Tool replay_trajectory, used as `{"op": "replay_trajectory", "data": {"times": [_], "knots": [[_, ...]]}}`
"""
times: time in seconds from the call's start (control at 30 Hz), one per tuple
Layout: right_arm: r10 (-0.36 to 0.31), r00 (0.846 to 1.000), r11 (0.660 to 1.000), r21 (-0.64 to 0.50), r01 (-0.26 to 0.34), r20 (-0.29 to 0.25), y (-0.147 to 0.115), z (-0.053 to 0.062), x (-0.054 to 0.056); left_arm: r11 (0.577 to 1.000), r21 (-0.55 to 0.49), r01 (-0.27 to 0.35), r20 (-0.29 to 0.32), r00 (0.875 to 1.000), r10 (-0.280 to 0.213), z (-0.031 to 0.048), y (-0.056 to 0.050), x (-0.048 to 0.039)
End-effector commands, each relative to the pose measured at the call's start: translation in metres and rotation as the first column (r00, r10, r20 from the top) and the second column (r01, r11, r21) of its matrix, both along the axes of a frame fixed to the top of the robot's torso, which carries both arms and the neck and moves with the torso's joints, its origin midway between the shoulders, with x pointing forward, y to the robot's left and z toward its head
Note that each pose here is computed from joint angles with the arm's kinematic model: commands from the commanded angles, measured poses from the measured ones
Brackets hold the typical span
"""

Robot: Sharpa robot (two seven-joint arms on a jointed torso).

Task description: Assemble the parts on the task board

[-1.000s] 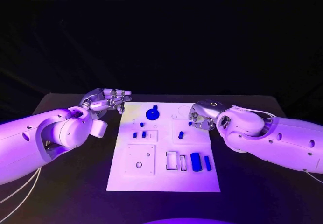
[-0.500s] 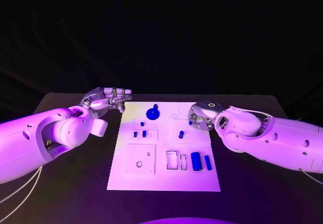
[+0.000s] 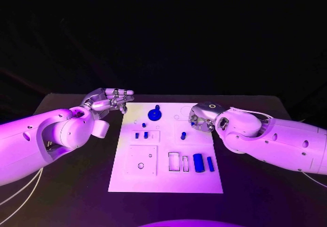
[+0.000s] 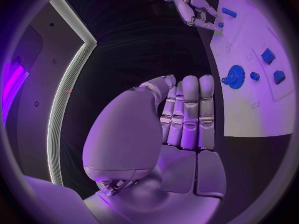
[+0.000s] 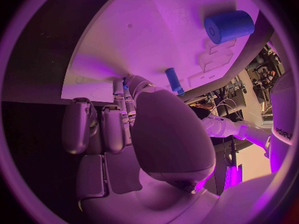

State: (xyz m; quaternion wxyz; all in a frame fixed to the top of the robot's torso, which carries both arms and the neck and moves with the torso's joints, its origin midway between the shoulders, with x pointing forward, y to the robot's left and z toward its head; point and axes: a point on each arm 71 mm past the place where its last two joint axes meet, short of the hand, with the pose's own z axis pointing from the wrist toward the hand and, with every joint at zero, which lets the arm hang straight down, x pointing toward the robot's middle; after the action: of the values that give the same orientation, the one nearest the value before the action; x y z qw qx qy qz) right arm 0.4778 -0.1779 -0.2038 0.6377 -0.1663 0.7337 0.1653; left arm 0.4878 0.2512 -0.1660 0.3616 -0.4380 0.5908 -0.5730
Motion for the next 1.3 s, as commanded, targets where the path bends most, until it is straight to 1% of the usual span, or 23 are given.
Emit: {"op": "replay_trajectory", "data": {"times": [0.03,0.37,0.57,0.83,1.1,1.3], "knots": [[0.017,0.999,1.0,-0.014,-0.017,-0.037,0.002,-0.008,-0.003,1.0,-0.008,0.023,0.0,1.0,-0.023,0.001,-0.003,-0.0006],[0.005,1.0,1.0,0.003,-0.005,-0.017,0.0,-0.007,-0.003,1.0,-0.001,0.026,-0.005,1.0,-0.026,0.0005,-0.003,-0.0005],[0.002,1.0,0.999,0.033,-0.003,0.013,-0.002,-0.004,-0.003,1.0,0.003,0.024,-0.008,1.0,-0.024,0.0,-0.002,-0.0001],[0.007,0.999,0.998,0.064,-0.01,0.04,-0.003,0.0,-0.006,1.0,0.006,0.018,-0.01,1.0,-0.018,-0.0006,0.0,0.0008],[0.011,0.998,0.995,0.099,-0.017,0.058,-0.005,0.009,-0.012,1.0,0.009,0.015,-0.013,1.0,-0.015,-0.0012,0.001,0.0018],[0.024,0.998,0.991,0.131,-0.032,0.061,-0.004,0.02,-0.024,1.0,0.01,0.014,-0.014,1.0,-0.013,-0.0015,0.001,0.0022]]}}
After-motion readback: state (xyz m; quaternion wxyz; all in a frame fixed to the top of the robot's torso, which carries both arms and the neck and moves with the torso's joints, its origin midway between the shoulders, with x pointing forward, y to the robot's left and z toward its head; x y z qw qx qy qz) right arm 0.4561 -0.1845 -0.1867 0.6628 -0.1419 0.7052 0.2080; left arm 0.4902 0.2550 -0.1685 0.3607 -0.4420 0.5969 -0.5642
